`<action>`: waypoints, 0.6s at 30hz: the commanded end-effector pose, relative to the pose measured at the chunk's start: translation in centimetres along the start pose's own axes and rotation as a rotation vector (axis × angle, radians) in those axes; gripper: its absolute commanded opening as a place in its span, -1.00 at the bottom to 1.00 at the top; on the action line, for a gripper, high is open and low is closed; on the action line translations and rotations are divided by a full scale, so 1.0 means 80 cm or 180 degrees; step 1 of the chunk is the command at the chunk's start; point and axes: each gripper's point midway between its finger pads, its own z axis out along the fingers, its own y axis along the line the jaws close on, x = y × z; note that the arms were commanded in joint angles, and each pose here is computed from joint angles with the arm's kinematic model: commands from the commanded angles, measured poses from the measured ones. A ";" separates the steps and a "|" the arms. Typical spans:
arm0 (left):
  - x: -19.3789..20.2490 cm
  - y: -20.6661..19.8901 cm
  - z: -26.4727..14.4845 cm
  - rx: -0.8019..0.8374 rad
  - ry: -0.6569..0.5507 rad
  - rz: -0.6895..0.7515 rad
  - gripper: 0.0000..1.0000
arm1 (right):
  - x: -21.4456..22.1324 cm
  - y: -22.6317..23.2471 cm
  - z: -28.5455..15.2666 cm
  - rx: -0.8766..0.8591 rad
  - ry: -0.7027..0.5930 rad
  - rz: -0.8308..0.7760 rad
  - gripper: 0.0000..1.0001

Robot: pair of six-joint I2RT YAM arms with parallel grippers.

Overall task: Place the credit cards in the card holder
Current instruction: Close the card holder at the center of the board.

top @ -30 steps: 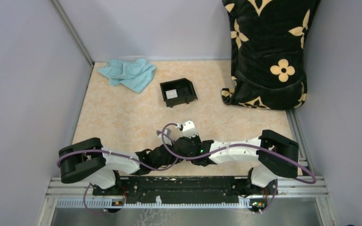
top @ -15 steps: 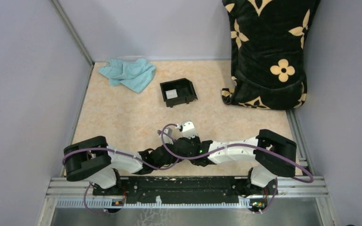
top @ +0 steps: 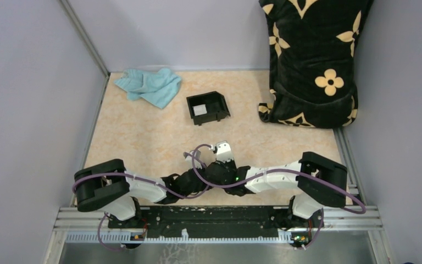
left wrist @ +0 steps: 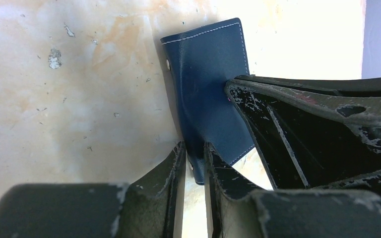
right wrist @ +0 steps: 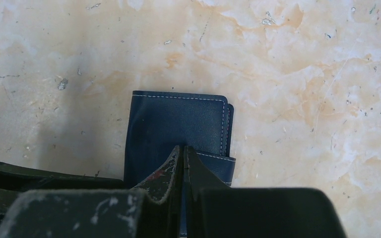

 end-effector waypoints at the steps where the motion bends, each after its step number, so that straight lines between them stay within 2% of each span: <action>1: 0.004 0.012 0.000 -0.0145 0.0026 0.0103 -0.51 | 0.011 -0.023 -0.003 0.0167 0.0020 -0.0072 -0.96; 18: 0.004 0.005 0.002 -0.0156 0.0007 0.0129 -0.52 | -0.010 -0.012 -0.022 0.0058 -0.0101 -0.0007 -0.97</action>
